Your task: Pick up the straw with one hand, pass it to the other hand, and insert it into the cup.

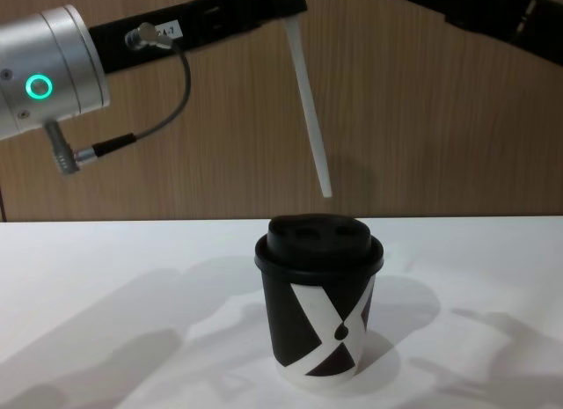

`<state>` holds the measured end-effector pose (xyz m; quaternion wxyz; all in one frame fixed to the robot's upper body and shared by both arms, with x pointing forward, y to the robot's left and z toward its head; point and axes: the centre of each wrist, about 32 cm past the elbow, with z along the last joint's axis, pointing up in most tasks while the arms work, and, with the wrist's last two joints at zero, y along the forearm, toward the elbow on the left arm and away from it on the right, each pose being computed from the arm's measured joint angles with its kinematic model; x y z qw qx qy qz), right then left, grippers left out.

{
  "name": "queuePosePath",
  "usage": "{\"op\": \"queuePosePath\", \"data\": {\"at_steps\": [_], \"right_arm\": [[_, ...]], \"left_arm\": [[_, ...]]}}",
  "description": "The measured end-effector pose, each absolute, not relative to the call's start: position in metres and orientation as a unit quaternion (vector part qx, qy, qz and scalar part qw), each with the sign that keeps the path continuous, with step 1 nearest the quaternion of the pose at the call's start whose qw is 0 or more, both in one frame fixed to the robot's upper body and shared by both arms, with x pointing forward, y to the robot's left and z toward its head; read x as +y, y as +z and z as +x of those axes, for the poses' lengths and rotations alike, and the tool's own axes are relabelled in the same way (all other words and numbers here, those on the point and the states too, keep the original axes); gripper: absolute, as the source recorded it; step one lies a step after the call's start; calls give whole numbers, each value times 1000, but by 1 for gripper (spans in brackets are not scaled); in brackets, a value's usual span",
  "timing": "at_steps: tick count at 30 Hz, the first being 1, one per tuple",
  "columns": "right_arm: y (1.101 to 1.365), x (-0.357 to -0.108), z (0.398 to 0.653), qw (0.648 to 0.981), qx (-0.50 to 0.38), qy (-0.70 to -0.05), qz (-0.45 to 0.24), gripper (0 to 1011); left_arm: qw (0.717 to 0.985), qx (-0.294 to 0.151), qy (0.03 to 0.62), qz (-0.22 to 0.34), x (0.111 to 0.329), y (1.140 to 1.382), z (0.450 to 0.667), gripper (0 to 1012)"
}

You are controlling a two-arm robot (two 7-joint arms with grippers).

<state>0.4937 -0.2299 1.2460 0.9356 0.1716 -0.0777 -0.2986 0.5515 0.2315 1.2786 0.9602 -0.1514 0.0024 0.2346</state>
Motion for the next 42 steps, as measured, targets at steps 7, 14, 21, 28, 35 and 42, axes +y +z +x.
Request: {"op": "queuePosePath", "data": {"at_steps": [7, 14, 21, 28, 35, 42], "right_arm": [[1246, -230, 494, 936, -78, -299, 172, 1001], [1246, -230, 494, 936, -78, -299, 172, 1001], [1246, -230, 494, 936, -78, -299, 172, 1001], [1246, -230, 494, 936, -78, -299, 172, 1001], [1246, -230, 494, 936, -78, -299, 172, 1001], [1246, -230, 494, 936, -78, -299, 172, 1001]], "left_arm": [[962, 16, 233, -142, 231, 1277, 555, 5], [964, 27, 226, -139, 230, 1276, 557, 5], [966, 36, 215, -142, 229, 1275, 559, 6], [967, 43, 206, -144, 227, 1275, 560, 5], [968, 52, 196, -144, 226, 1275, 562, 5], [970, 58, 190, -141, 225, 1274, 563, 5]]}}
